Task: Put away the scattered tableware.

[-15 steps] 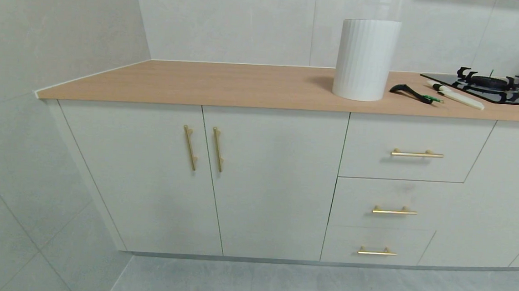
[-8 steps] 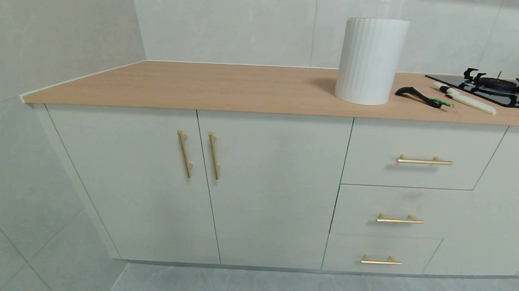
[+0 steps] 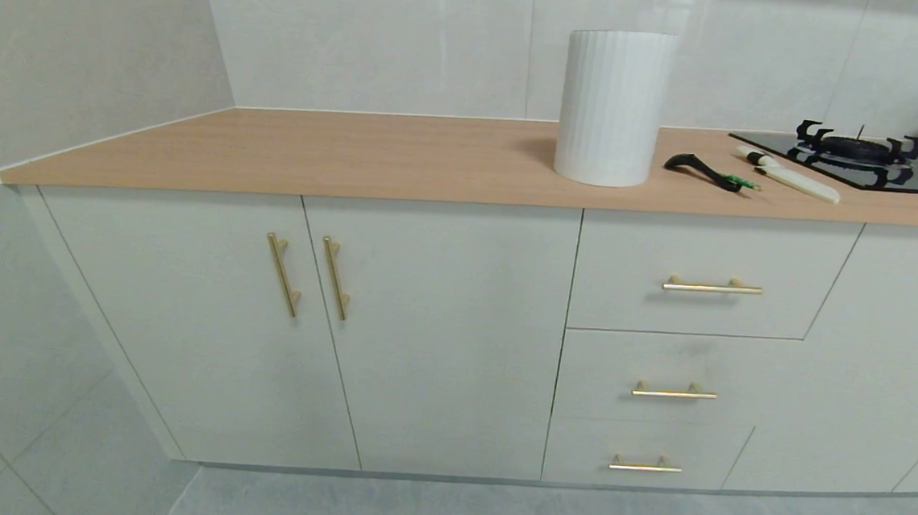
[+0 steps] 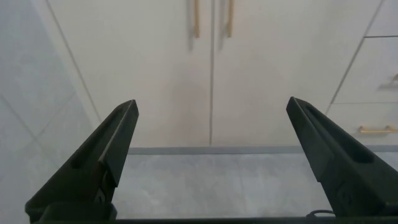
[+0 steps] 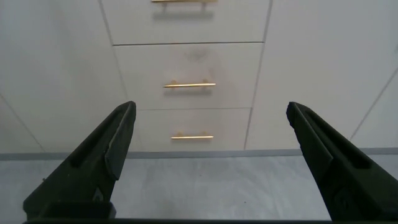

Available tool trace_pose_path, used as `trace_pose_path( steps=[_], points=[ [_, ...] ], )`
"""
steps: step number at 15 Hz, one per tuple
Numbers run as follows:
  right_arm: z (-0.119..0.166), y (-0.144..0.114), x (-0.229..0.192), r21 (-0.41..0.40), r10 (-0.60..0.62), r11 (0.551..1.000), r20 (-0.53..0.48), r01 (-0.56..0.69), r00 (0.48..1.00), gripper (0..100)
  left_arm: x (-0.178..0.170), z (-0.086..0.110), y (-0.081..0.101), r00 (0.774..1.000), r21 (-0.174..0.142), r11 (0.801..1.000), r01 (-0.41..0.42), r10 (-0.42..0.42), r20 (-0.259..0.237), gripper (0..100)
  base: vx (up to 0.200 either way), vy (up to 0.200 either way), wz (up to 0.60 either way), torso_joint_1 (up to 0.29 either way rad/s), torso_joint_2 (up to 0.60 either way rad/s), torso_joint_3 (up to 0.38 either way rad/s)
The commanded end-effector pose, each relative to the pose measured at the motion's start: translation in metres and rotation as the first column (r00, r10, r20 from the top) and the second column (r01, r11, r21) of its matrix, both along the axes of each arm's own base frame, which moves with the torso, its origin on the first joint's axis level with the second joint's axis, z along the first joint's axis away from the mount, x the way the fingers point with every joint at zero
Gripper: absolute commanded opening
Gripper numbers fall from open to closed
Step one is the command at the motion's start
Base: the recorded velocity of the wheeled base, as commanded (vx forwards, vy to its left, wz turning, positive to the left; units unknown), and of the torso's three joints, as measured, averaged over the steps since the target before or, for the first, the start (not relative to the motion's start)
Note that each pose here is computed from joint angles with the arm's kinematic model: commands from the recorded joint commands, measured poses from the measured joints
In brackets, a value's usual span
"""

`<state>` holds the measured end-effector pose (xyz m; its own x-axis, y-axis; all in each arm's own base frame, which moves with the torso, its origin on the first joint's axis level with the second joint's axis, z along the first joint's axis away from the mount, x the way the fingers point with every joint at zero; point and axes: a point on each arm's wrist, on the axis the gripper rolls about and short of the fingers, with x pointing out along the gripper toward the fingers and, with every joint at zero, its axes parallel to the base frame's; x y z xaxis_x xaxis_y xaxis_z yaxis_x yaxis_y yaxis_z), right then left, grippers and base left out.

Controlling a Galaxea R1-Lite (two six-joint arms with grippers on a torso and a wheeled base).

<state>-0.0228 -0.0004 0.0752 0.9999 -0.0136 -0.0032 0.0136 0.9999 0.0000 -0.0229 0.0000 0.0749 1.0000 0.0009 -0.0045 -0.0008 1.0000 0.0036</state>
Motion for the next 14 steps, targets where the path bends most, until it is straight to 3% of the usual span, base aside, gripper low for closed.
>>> trace_pose_path(
  steps=[1,11,14],
  points=[
    [0.0000,0.0000,0.0001,-0.002,0.000,1.000,-0.001,0.000,1.000,100,0.0001,0.0000,0.0000,1.000,-0.001,1.000,-0.001,0.001,-0.002,100,0.000,0.000,0.00,0.000,0.00,0.000],
    [0.0000,0.0000,0.0001,-0.006,0.003,1.000,-0.001,-0.003,1.000,100,0.0001,0.0000,0.0000,1.000,-0.001,1.000,-0.001,0.001,-0.002,100,0.000,0.000,0.00,0.000,0.00,0.000],
    [0.0002,0.0001,0.0001,-0.064,0.005,0.998,-0.001,-0.005,1.000,100,0.0001,0.0000,0.0000,1.000,-0.001,1.000,-0.001,0.001,-0.002,100,0.000,0.000,0.00,0.000,0.00,0.000]
  ],
)
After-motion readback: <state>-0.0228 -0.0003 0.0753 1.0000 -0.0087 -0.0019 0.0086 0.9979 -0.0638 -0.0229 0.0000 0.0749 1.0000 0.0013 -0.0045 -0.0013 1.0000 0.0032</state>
